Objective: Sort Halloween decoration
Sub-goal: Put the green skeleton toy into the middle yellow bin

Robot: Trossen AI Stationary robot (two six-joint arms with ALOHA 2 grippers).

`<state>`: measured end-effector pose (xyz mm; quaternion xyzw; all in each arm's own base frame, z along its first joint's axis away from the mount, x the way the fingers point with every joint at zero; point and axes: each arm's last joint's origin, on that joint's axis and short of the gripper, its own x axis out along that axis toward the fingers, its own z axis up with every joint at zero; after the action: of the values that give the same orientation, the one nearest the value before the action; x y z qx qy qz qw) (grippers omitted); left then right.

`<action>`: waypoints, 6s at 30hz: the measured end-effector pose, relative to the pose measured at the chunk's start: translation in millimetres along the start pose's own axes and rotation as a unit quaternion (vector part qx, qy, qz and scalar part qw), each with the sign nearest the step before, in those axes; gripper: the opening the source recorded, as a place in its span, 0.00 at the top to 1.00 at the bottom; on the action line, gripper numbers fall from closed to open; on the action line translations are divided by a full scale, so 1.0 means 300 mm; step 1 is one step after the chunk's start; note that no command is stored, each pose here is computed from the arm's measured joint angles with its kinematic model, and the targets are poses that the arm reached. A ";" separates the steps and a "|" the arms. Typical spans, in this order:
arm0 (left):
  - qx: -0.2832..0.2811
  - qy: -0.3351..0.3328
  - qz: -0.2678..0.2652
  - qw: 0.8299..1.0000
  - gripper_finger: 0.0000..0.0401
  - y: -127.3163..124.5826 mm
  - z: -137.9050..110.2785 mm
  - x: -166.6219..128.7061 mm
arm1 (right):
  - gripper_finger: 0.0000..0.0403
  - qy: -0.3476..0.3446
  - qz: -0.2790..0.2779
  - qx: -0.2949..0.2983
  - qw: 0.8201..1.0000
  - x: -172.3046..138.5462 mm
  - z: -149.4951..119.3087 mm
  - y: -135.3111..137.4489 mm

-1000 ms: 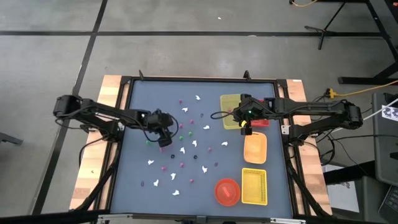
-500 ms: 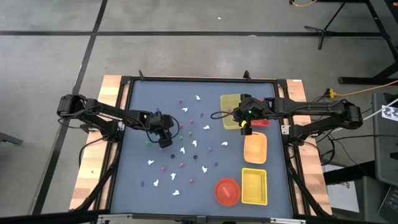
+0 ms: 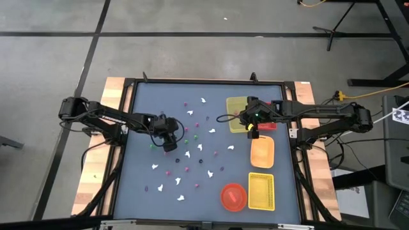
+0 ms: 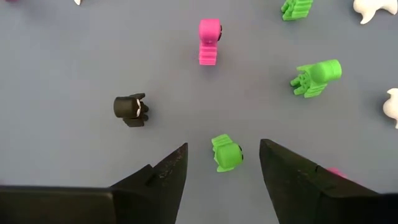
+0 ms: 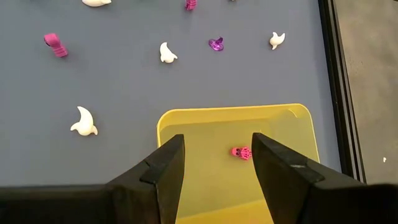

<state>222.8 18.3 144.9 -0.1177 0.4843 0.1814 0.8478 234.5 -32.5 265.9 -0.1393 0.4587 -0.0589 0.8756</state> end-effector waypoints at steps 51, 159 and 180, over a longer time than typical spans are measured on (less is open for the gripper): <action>0.002 0.007 0.002 1.000 0.92 0.001 -0.005 0.000 | 0.54 0.000 0.000 0.000 1.000 0.000 0.000 0.000; 0.012 -0.497 -0.157 0.854 0.95 -0.213 0.212 -0.225 | 0.54 -0.385 0.254 0.108 0.881 0.190 0.285 0.036; 0.009 -0.497 -0.151 0.854 0.95 -0.212 0.212 -0.225 | 0.61 -0.401 0.230 0.107 0.880 0.201 0.302 0.062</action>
<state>267.8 -28.4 236.7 -0.0763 -0.0239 0.0809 0.9935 342.9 -11.6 261.9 0.0530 0.0783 0.1562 0.9832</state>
